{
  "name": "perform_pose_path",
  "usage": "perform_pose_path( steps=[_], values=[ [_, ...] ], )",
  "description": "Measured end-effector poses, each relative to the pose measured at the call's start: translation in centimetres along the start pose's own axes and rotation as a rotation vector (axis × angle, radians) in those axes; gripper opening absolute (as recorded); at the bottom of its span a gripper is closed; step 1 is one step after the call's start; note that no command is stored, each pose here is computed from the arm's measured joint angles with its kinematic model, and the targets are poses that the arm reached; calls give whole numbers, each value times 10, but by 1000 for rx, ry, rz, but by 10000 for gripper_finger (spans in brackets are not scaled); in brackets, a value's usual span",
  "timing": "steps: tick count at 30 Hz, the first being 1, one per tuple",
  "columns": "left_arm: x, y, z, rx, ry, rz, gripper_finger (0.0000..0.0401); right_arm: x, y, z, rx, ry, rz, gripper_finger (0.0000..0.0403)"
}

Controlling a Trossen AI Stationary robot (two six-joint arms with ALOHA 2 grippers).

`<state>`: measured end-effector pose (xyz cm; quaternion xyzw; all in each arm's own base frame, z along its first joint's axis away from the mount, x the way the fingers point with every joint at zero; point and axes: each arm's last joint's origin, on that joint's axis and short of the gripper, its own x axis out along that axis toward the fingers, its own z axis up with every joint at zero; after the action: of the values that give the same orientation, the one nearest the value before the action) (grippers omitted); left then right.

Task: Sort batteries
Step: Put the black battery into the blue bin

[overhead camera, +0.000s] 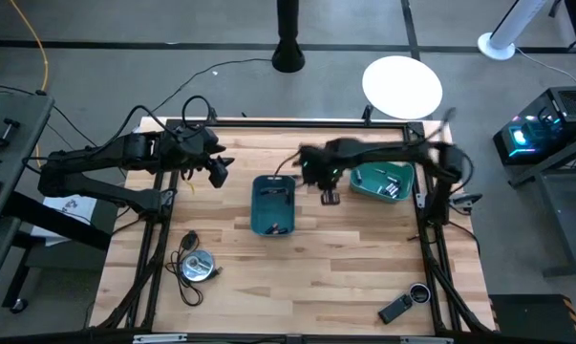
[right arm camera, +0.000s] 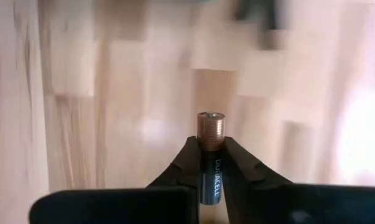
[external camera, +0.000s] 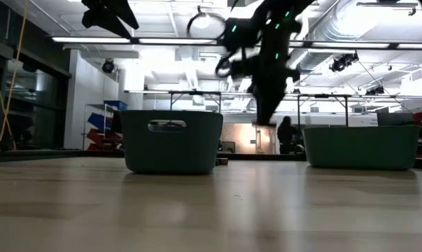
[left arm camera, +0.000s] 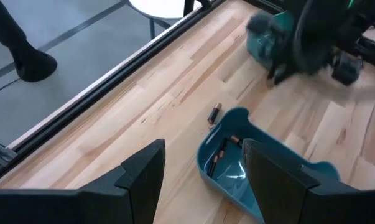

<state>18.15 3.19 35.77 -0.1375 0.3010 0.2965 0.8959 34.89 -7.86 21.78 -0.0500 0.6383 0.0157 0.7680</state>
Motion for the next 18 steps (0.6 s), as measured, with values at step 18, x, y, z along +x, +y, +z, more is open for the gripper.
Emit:
perform_pose_path(
  steps=[18],
  values=[
    [0, 0, 1, 13, -13, -3, 209, -68, -12, 12, 448, -485, 57, 28]
  ],
)
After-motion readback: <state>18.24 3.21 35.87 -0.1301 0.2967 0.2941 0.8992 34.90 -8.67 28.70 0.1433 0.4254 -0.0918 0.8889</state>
